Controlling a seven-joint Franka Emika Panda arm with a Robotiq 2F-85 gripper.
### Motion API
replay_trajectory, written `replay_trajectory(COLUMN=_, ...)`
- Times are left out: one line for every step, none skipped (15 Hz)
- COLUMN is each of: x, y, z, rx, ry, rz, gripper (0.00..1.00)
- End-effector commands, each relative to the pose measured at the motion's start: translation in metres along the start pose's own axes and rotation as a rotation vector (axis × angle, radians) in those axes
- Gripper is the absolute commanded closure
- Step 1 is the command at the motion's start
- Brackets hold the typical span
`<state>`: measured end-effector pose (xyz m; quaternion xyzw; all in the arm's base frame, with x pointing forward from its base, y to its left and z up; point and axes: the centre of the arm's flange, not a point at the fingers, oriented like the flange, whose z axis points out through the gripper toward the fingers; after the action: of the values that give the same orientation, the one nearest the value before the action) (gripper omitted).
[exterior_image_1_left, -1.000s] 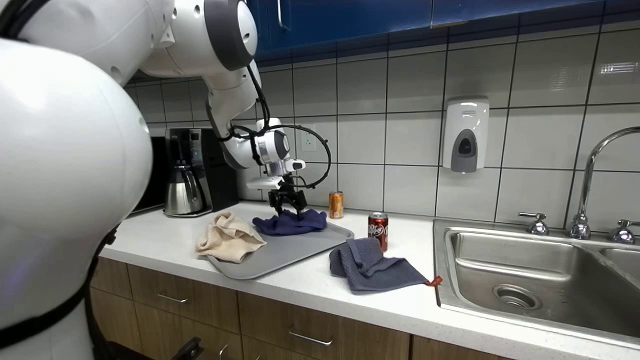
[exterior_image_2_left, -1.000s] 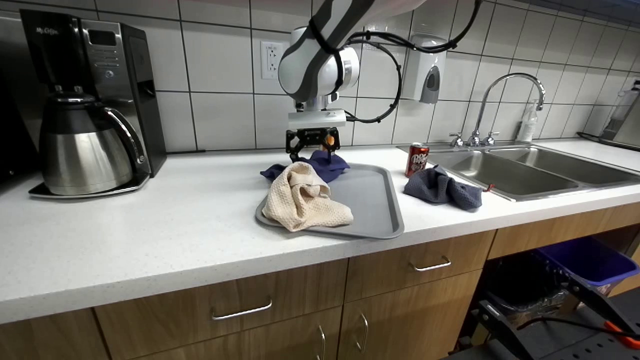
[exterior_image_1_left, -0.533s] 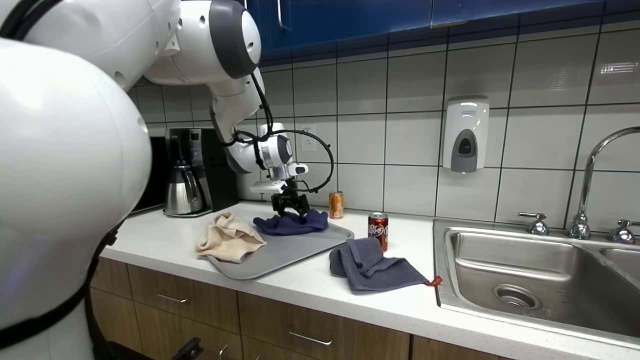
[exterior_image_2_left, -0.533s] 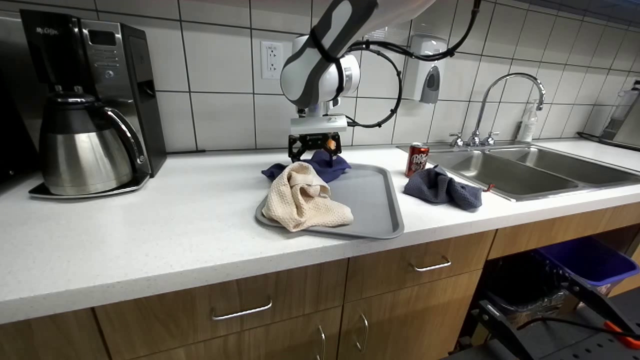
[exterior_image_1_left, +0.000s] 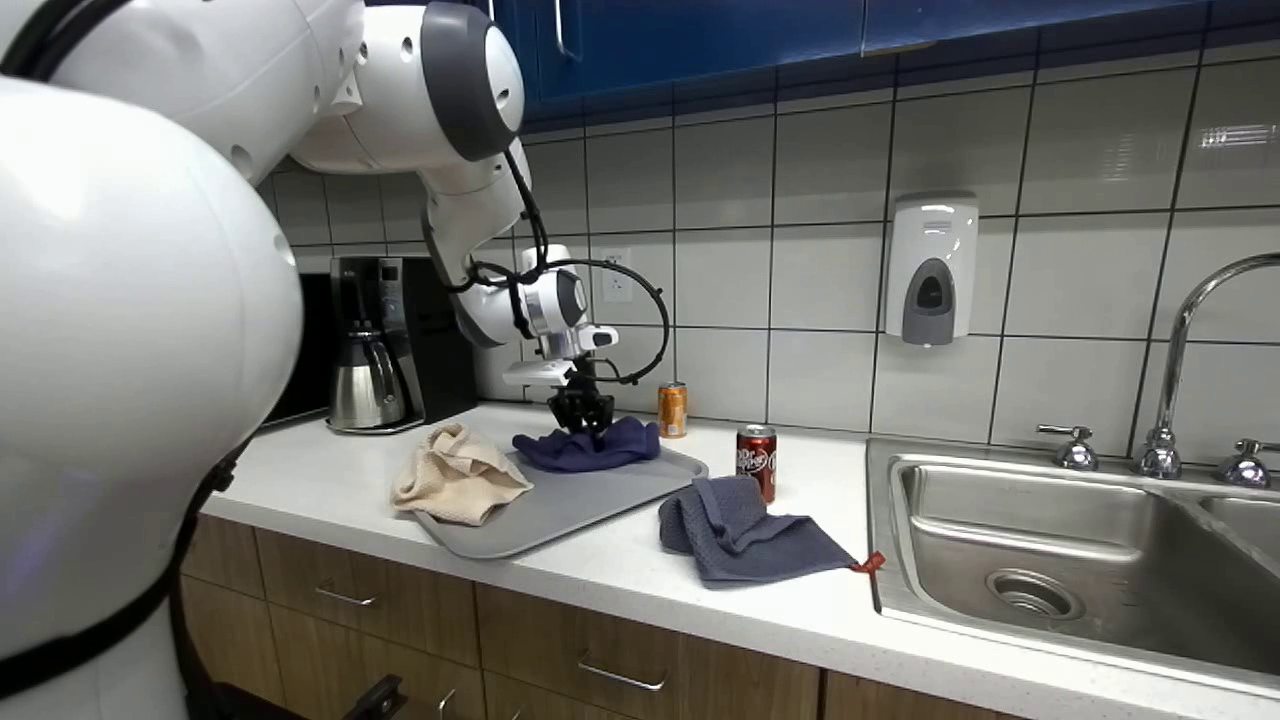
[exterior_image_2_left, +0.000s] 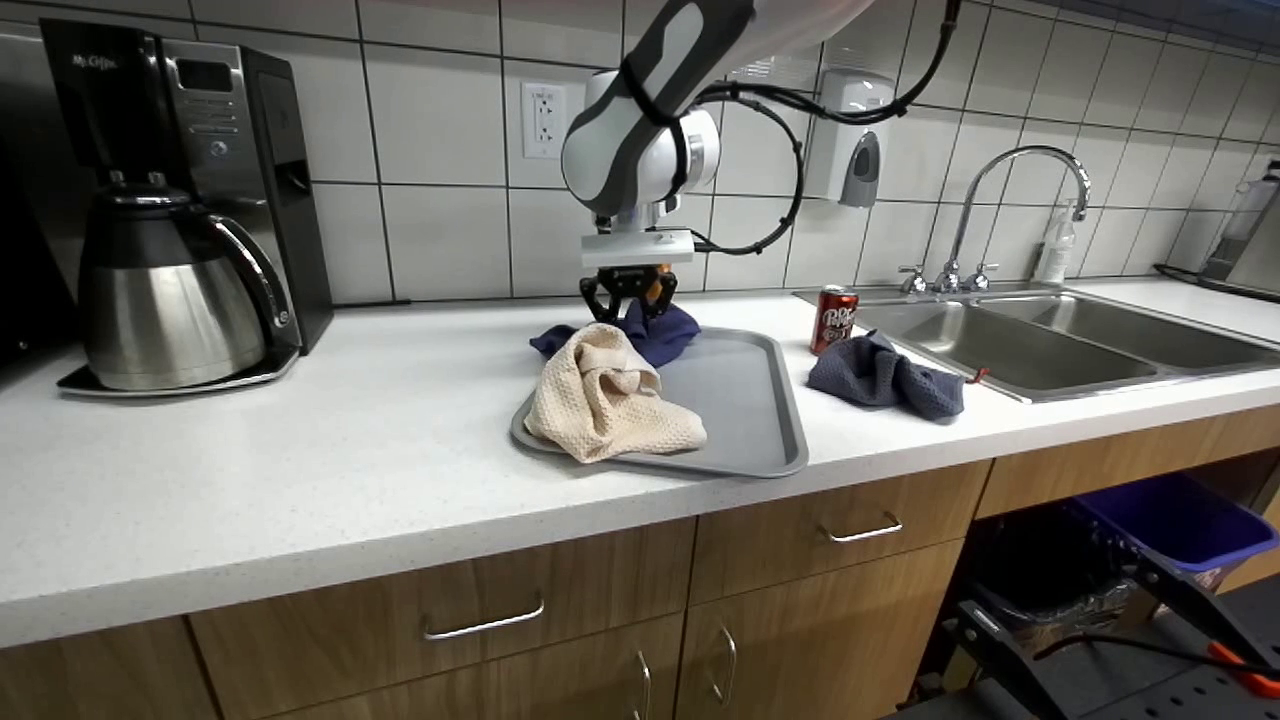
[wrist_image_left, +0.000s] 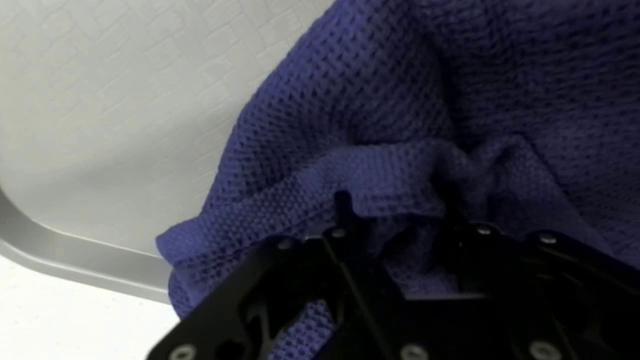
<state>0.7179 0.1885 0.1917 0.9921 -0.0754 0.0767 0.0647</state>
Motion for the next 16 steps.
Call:
replay_trajectory(x=0.01, y=0.004, z=-0.002, rx=0.015, ry=-0.01, rz=-0.005, gripper=0.9)
replay_trajectory(x=0.01, y=0.005, z=-0.003, rx=0.015, ry=-0.009, rz=-0.003, gripper=0.97)
replay_trajectory(x=0.01, y=0.006, z=-0.003, rx=0.015, ry=-0.009, rz=-0.002, gripper=0.99)
replay_trajectory(x=0.01, y=0.006, z=-0.003, rx=0.015, ry=-0.008, rz=0.0, gripper=1.0)
replay_trajectory(x=0.01, y=0.008, z=-0.004, rx=0.014, ry=-0.007, rz=0.003, gripper=1.0)
replay_trajectory(x=0.011, y=0.01, z=-0.004, rx=0.013, ry=-0.007, rz=0.006, gripper=0.98)
replay_trajectory(x=0.011, y=0.012, z=-0.004, rx=0.012, ry=-0.006, rz=0.009, gripper=0.98)
replay_trajectory(x=0.012, y=0.014, z=-0.004, rx=0.012, ry=-0.004, rz=0.013, gripper=0.98)
replay_trajectory(x=0.013, y=0.017, z=-0.005, rx=0.012, ry=-0.002, rz=0.017, gripper=0.98)
replay_trajectory(x=0.015, y=0.02, z=-0.005, rx=0.01, ry=0.002, rz=0.022, gripper=0.98)
replay_trajectory(x=0.017, y=0.023, z=-0.005, rx=0.009, ry=0.007, rz=0.026, gripper=0.98)
replay_trajectory(x=0.018, y=0.028, z=-0.006, rx=0.006, ry=0.012, rz=0.032, gripper=0.98)
replay_trajectory(x=0.02, y=0.031, z=-0.006, rx=0.005, ry=0.016, rz=0.038, gripper=0.98)
replay_trajectory(x=0.022, y=0.036, z=-0.007, rx=0.002, ry=0.022, rz=0.045, gripper=0.98)
replay_trajectory(x=0.025, y=0.041, z=-0.008, rx=0.0, ry=0.026, rz=0.051, gripper=0.98)
replay_trajectory(x=0.027, y=0.046, z=-0.008, rx=-0.004, ry=0.033, rz=0.058, gripper=0.98)
